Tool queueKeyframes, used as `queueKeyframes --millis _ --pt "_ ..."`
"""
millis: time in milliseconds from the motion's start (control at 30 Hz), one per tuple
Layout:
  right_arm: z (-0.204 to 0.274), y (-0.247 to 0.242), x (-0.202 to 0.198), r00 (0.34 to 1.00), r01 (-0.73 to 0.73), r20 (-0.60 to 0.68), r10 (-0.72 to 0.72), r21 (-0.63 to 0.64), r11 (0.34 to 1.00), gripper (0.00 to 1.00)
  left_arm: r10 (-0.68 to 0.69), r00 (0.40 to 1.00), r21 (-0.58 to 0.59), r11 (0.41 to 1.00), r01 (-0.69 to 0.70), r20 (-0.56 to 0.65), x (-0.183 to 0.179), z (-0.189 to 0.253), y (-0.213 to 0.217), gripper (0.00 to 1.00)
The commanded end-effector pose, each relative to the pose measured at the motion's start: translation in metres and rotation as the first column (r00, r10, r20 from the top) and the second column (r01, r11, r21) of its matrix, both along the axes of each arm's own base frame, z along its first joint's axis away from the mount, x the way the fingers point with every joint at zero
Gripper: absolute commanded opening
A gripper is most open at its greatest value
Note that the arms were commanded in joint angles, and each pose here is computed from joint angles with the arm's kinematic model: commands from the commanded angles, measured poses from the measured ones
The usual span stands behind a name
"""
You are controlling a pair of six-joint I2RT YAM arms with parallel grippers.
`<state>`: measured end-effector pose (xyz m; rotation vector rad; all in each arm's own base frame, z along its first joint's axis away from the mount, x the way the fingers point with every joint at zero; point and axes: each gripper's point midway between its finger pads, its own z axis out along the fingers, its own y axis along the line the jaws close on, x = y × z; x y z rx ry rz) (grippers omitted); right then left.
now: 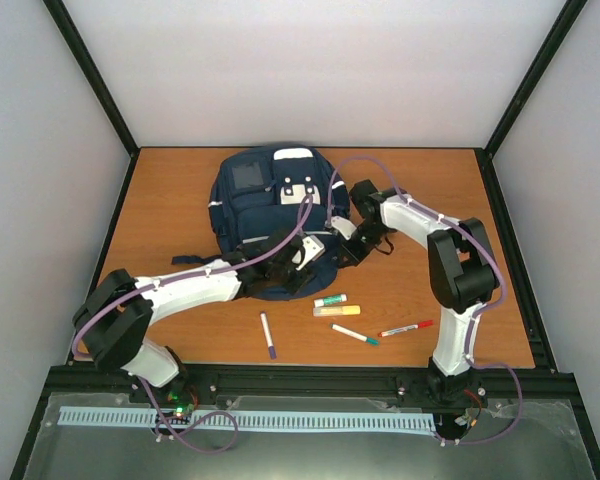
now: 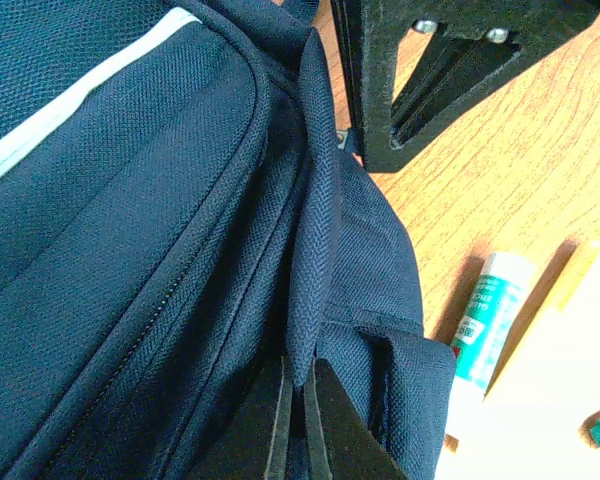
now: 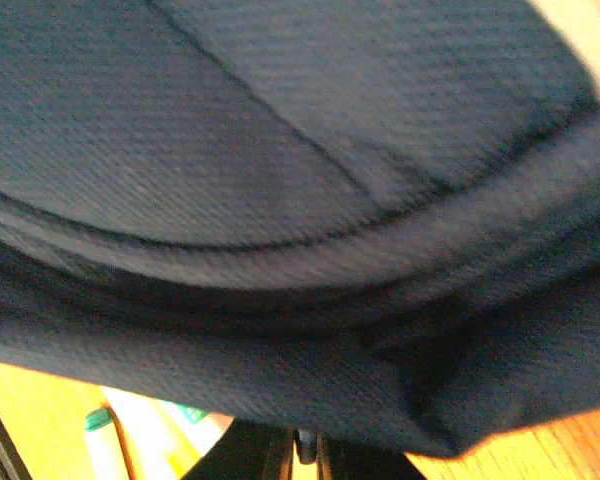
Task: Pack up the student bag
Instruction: Zip the student bag at the center of the board.
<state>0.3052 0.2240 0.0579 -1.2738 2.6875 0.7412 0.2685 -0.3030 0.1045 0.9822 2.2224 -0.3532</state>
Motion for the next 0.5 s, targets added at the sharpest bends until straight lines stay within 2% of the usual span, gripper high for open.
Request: queueKeyframes --millis 0,467 --pt "-0.012 -0.02 0.005 1.0 0.012 -0.009 -0.012 -0.033 0.999 0.03 0.007 0.998 -0.015 1.0 -0.006 0.067 0.002 0.024 0.003 0.01" --pt "-0.029 -0.04 0.06 0.994 0.108 0.016 -0.107 -0.058 0.992 0.03 -0.019 0.999 -0.039 0.999 0.021 0.041 -0.007 0.026 0.001 0.01"
